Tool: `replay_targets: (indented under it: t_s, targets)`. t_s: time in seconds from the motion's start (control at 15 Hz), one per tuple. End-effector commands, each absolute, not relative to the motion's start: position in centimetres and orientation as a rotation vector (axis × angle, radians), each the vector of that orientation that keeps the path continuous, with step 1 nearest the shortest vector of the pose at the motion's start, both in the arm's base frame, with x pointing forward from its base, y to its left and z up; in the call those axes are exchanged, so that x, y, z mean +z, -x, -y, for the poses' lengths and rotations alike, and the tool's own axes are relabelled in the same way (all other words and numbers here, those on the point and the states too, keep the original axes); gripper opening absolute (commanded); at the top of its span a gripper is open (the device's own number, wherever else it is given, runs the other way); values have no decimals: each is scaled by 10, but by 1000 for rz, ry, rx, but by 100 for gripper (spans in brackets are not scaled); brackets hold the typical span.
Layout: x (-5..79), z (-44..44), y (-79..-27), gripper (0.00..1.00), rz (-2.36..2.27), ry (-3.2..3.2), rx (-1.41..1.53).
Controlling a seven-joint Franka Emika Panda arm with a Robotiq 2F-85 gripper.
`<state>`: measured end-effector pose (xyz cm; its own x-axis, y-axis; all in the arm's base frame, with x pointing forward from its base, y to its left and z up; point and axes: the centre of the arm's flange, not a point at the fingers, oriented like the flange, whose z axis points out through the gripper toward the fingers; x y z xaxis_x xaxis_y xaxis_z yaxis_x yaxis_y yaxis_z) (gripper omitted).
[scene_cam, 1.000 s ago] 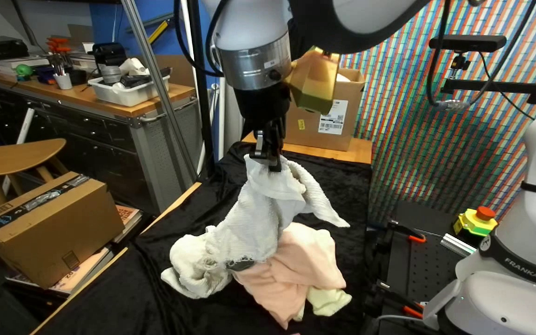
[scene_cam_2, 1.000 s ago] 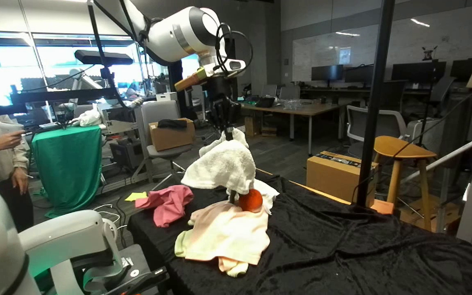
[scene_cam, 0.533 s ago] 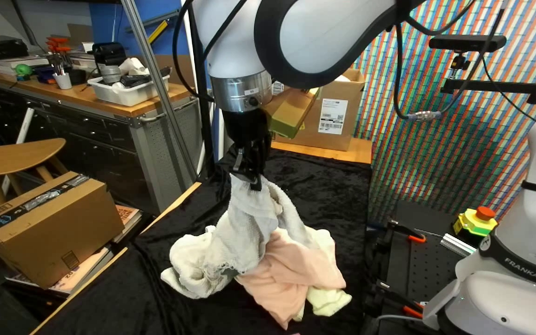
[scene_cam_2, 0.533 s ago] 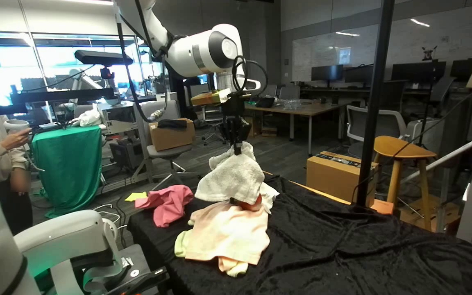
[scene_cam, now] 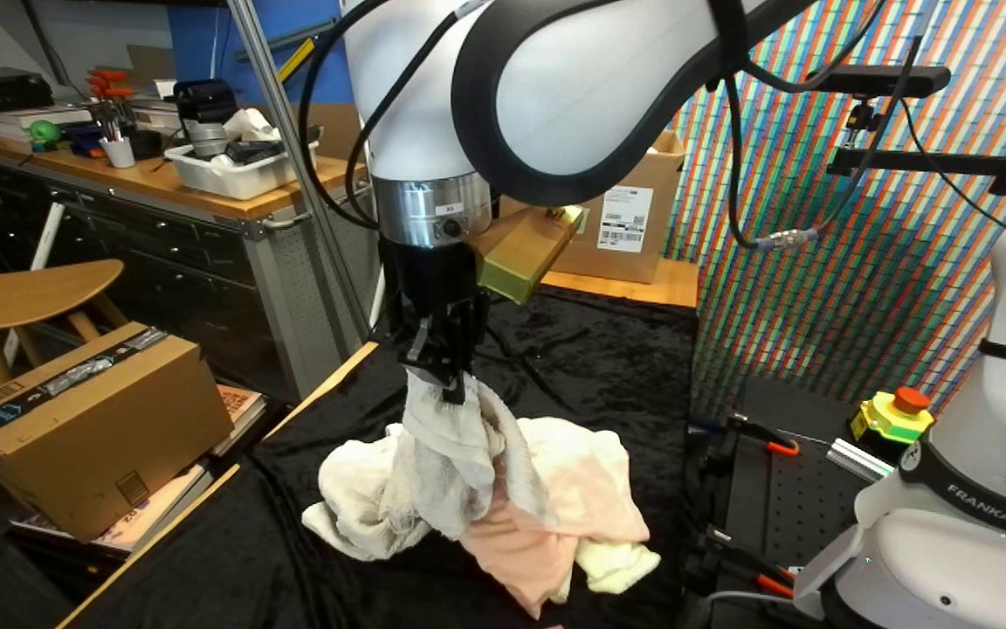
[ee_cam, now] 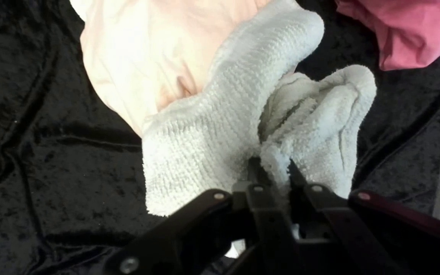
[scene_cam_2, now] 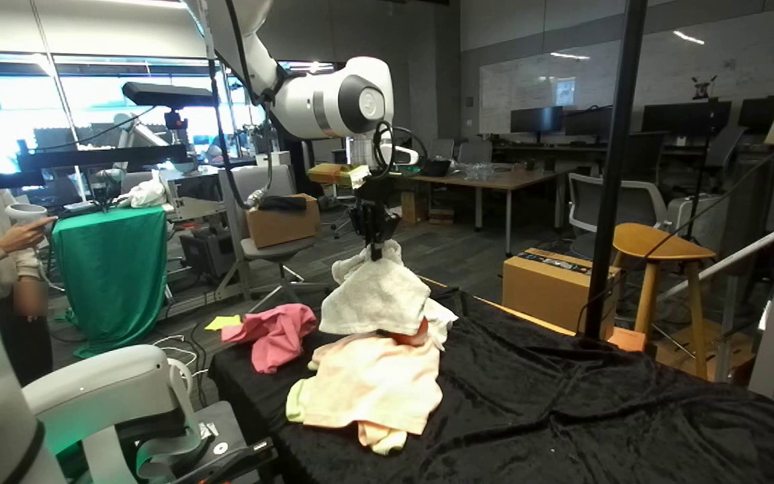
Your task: Put the green towel, the peach shirt, the turnip plushie, the white towel and the pink shirt in the center, respectively
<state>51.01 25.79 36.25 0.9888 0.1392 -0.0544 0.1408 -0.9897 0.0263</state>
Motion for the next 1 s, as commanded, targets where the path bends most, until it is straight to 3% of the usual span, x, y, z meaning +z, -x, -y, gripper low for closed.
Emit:
replay_targets:
  t_s: [0.0, 0.53, 0.93]
  targets:
    - [362, -255, -513, 43, -217, -3124, -88]
    - [383, -240, -507, 99, -224, -3111, -124]
    - [404, -214, -486, 100, -269, -3106, -241]
